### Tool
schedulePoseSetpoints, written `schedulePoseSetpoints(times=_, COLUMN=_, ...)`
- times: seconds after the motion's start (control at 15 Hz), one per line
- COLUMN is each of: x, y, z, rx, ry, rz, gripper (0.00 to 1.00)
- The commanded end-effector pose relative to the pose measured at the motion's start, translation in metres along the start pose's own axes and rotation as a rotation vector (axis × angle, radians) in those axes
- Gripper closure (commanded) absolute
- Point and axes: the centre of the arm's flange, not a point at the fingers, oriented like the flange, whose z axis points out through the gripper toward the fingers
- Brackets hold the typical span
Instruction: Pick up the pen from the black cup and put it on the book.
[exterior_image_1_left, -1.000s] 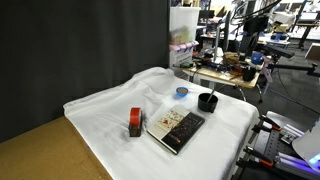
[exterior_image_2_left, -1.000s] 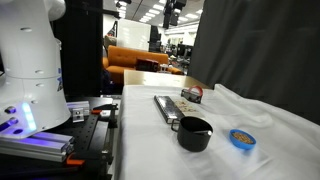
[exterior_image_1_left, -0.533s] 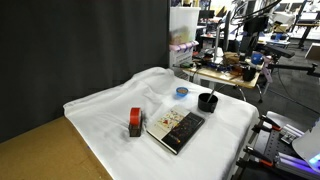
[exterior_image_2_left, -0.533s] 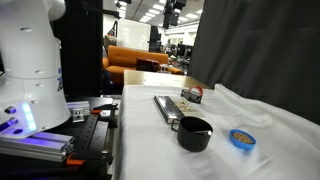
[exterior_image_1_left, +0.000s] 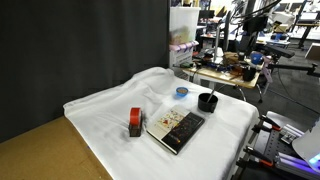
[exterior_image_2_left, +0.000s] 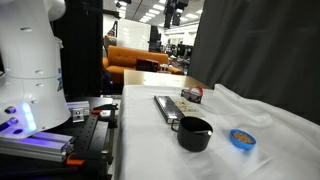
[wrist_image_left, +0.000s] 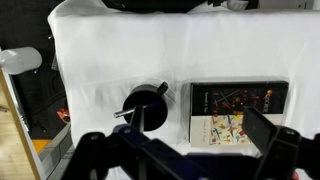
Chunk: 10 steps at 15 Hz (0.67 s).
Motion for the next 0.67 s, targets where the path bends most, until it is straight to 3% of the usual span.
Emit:
schedulePoseSetpoints(times=0.0, x=0.004, y=-0.002, z=-0.002, rx=0.065, ry=0.070, rz=-0.073, gripper=0.00)
schedulePoseSetpoints(times=0.27, x=0.009, y=-0.012, z=-0.010, rx=0.186, ry=0.155, rz=-0.165, gripper=0.00)
schedulePoseSetpoints(times=0.6, x=0.002, y=-0.012, z=-0.006, rx=0.245, ry=0.115, rz=-0.272, gripper=0.00)
